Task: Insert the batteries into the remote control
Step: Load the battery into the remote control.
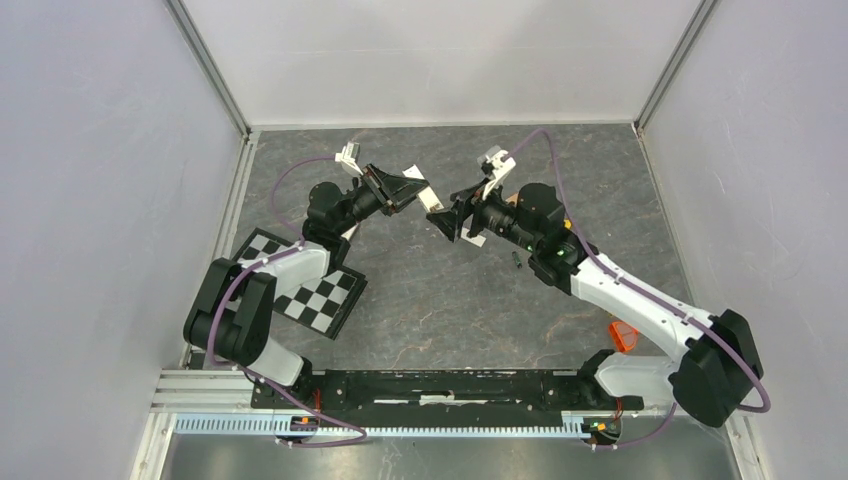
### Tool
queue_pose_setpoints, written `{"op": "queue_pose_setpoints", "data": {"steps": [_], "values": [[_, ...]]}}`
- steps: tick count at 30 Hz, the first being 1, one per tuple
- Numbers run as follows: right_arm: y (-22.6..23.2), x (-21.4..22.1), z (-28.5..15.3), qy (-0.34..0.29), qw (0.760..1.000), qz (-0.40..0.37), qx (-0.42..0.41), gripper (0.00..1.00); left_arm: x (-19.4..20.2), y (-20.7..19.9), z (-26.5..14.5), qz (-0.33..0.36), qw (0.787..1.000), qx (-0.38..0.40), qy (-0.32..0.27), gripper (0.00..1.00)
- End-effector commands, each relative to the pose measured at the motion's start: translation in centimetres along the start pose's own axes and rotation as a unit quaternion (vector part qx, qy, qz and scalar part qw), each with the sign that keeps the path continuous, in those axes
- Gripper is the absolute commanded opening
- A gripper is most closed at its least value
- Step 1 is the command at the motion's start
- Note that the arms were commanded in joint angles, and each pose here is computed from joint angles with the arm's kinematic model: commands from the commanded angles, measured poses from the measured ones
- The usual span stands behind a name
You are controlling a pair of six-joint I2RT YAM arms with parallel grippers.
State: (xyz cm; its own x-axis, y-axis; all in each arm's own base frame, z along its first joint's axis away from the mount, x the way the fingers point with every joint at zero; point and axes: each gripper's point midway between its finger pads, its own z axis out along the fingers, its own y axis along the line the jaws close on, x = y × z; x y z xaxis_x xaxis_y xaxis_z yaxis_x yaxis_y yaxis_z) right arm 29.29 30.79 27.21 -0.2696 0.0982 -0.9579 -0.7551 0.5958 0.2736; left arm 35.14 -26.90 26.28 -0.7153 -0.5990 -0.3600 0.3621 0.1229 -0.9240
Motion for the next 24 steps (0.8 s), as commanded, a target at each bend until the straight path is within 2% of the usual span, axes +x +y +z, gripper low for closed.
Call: {"op": "queue_pose_setpoints", "data": {"steps": [1,2,7,10,13,19,24], "values": [[0.2,-5.0,-1.5,-0.057,0.998,0.030,0.027,0.90,-1.2,-2.9,-0.1,0.047,0.998,0.039,-0.015,0.15],[-0.2,-5.1,-1.8,-0.057,0.996,0.054,0.045,0.97,-1.2,-3.1,-0.1,0.051,0.998,0.042,-0.016,0.14],[-1.1,-4.3,-2.3,-0.045,0.979,0.179,0.091,0.98,-1.2,-3.4,-0.7,0.066,0.996,0.046,-0.027,0.14],[-0.4,-2.6,-2.6,-0.069,0.948,0.302,0.071,0.98,-1.3,-3.6,-0.9,0.072,0.996,0.050,-0.034,0.14],[0.2,-2.0,-3.0,-0.094,0.915,0.390,0.044,0.98,-1.5,-3.9,-0.9,0.071,0.995,0.056,-0.039,0.14],[0.1,-2.2,-2.6,-0.107,0.888,0.445,0.039,0.98,-1.7,-4.4,-1.1,0.071,0.995,0.057,-0.045,0.14],[0.7,-1.0,-0.7,-0.063,0.879,0.472,0.030,0.98,-1.8,-4.7,-1.1,0.069,0.995,0.057,-0.046,0.14]]}}
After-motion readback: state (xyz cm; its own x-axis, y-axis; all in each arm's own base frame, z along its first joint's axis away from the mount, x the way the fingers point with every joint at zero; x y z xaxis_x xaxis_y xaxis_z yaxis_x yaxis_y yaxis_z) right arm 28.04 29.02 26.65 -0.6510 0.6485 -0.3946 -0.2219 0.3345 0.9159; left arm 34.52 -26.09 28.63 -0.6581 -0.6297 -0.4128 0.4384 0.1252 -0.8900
